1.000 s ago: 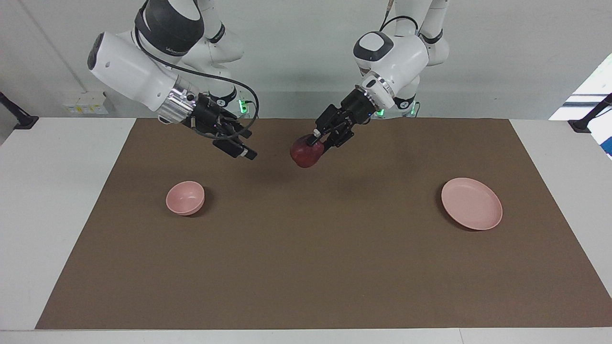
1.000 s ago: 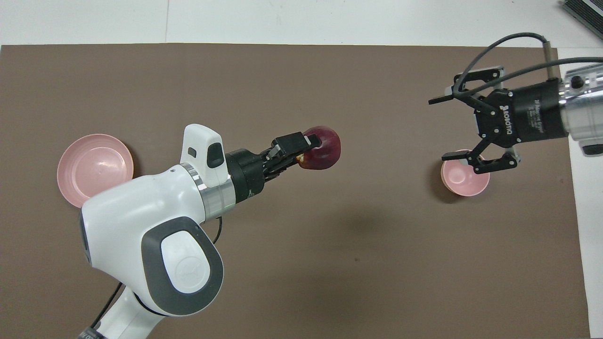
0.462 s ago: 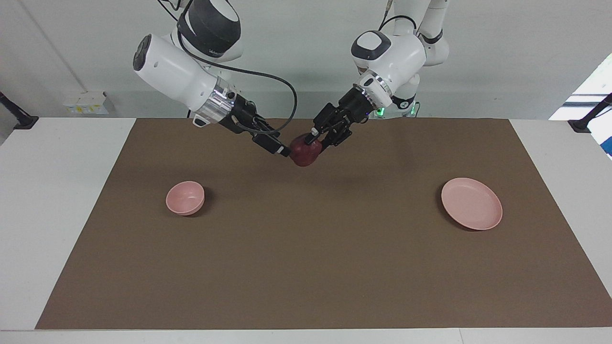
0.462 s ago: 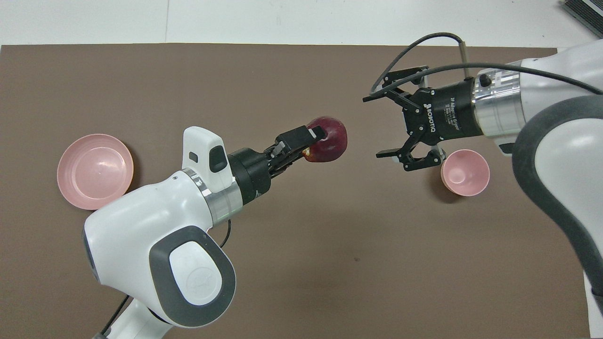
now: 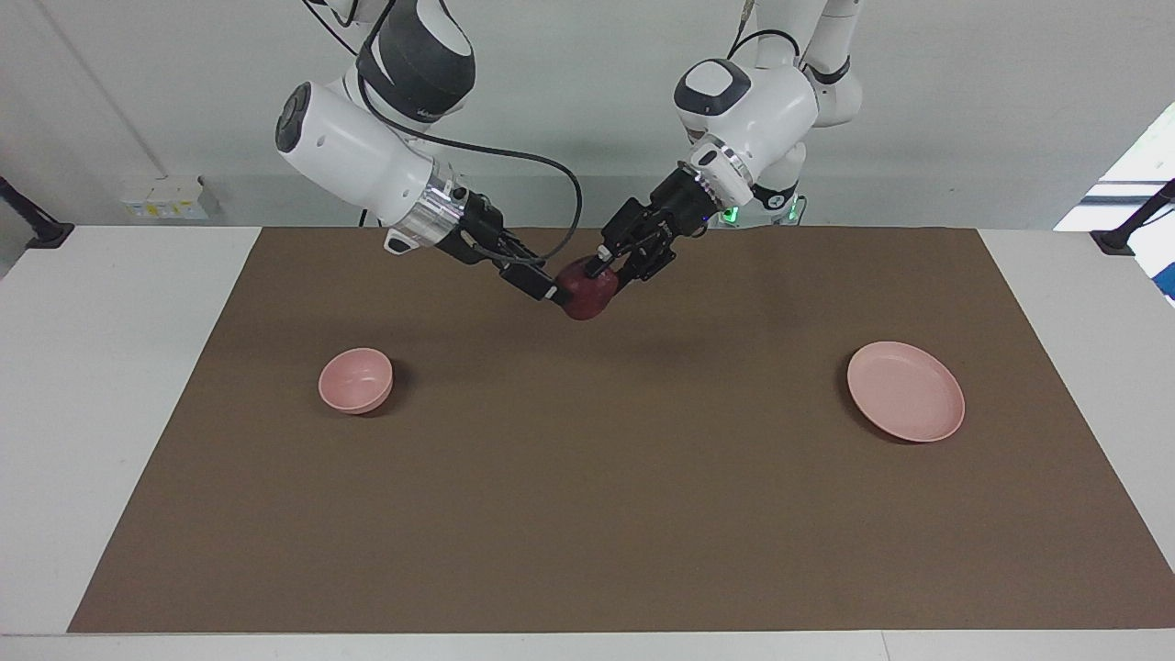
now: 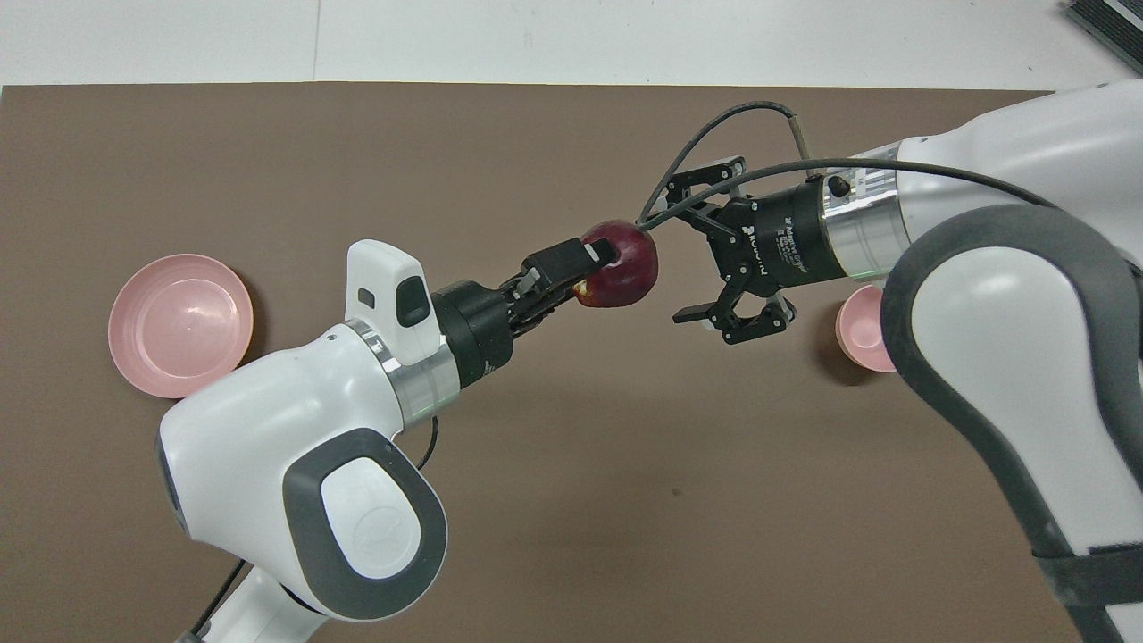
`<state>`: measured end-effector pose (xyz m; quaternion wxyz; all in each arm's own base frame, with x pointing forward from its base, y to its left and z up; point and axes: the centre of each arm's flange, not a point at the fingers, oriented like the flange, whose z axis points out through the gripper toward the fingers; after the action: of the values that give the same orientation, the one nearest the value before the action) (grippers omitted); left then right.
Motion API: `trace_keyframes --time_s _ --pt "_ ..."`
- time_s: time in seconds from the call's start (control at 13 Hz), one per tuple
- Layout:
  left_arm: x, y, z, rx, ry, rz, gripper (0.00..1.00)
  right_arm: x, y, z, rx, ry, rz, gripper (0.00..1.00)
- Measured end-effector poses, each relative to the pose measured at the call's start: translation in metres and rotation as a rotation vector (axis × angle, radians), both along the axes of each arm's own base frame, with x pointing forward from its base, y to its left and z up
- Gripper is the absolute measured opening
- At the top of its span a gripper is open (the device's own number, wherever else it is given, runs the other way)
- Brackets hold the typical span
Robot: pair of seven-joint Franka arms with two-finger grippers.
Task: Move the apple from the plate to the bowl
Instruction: 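Move the open right gripper around the apple held by the left gripper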
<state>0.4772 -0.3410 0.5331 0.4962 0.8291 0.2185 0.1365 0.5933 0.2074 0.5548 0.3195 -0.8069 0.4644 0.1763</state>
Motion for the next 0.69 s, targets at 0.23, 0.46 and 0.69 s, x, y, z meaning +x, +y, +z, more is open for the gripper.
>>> trace_keyframes --time_s 0.23,0.46,0.69 --pt "0.000 0.000 0.000 0.000 0.000 0.000 0.65 0.004 0.007 -0.003 -0.002 -0.026 -0.018 1.00" --pt "0.000 0.000 0.000 0.000 0.000 0.000 0.65 0.003 0.021 -0.006 -0.004 -0.038 -0.011 1.00" --pt "0.000 0.000 0.000 0.000 0.000 -0.001 0.65 0.001 0.026 -0.007 -0.004 -0.038 -0.003 1.00"
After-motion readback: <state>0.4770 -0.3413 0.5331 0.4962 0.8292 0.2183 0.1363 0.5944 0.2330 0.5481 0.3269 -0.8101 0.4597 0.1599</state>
